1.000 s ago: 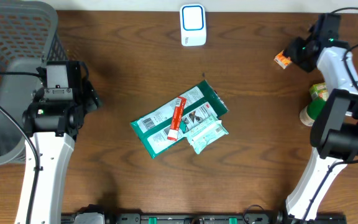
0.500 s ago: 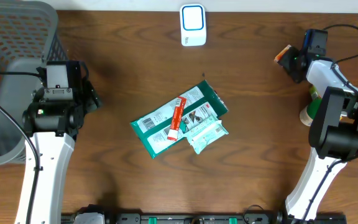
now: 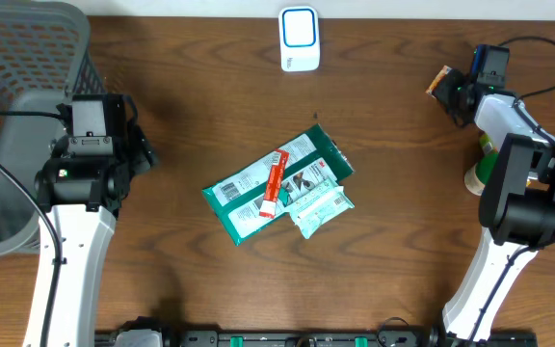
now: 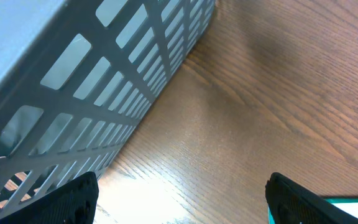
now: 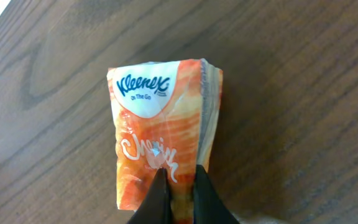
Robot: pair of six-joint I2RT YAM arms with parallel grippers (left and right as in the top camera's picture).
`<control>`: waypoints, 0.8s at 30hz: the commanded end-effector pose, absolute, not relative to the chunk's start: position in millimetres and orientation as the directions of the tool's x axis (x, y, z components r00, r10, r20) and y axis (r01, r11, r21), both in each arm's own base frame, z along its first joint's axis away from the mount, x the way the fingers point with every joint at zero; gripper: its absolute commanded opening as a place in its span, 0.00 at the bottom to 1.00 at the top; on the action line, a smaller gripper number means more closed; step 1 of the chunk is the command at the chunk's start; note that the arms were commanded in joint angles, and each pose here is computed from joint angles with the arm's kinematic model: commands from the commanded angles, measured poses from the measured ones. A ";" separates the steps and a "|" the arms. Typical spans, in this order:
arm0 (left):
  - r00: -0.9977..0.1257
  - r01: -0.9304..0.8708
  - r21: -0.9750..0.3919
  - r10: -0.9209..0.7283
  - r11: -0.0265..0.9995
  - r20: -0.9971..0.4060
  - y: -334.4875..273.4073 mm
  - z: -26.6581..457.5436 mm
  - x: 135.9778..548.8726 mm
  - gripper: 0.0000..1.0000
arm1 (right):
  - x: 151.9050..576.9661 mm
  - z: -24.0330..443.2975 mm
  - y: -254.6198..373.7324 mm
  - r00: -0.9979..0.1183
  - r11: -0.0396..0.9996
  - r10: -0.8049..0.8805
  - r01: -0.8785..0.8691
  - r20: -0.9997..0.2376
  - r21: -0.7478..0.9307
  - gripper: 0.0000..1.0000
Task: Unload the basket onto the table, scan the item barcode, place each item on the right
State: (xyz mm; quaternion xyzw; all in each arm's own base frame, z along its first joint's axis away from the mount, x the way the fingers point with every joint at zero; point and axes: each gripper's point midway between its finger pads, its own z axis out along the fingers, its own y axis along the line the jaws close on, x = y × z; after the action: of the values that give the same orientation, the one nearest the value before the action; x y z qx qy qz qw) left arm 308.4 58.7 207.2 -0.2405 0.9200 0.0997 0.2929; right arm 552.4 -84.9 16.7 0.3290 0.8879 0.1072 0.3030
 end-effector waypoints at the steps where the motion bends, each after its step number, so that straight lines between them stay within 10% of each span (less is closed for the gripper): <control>1: -0.706 -0.506 0.052 -0.379 0.861 -0.599 62.4 212.4 308.5 0.87 | 548.3 10.5 -77.4 -0.672 0.809 0.584 0.441 -0.455 0.388 0.01; 15: -0.706 -0.506 0.052 -0.379 0.861 -0.599 62.4 212.4 308.5 0.87 | 564.8 189.2 22.7 -0.736 0.939 0.274 0.064 -0.619 0.339 0.01; 24: -0.706 -0.506 0.052 -0.379 0.861 -0.599 62.4 212.4 308.5 0.87 | 584.7 235.2 139.5 -0.573 0.998 0.008 -0.043 -0.819 0.040 0.01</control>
State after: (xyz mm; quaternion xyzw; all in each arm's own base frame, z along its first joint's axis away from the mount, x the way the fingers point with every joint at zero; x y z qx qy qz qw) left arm 308.4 58.7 207.2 -0.2405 0.9200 0.0997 0.2929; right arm 581.0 126.8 232.8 0.0095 0.8947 0.1201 0.4300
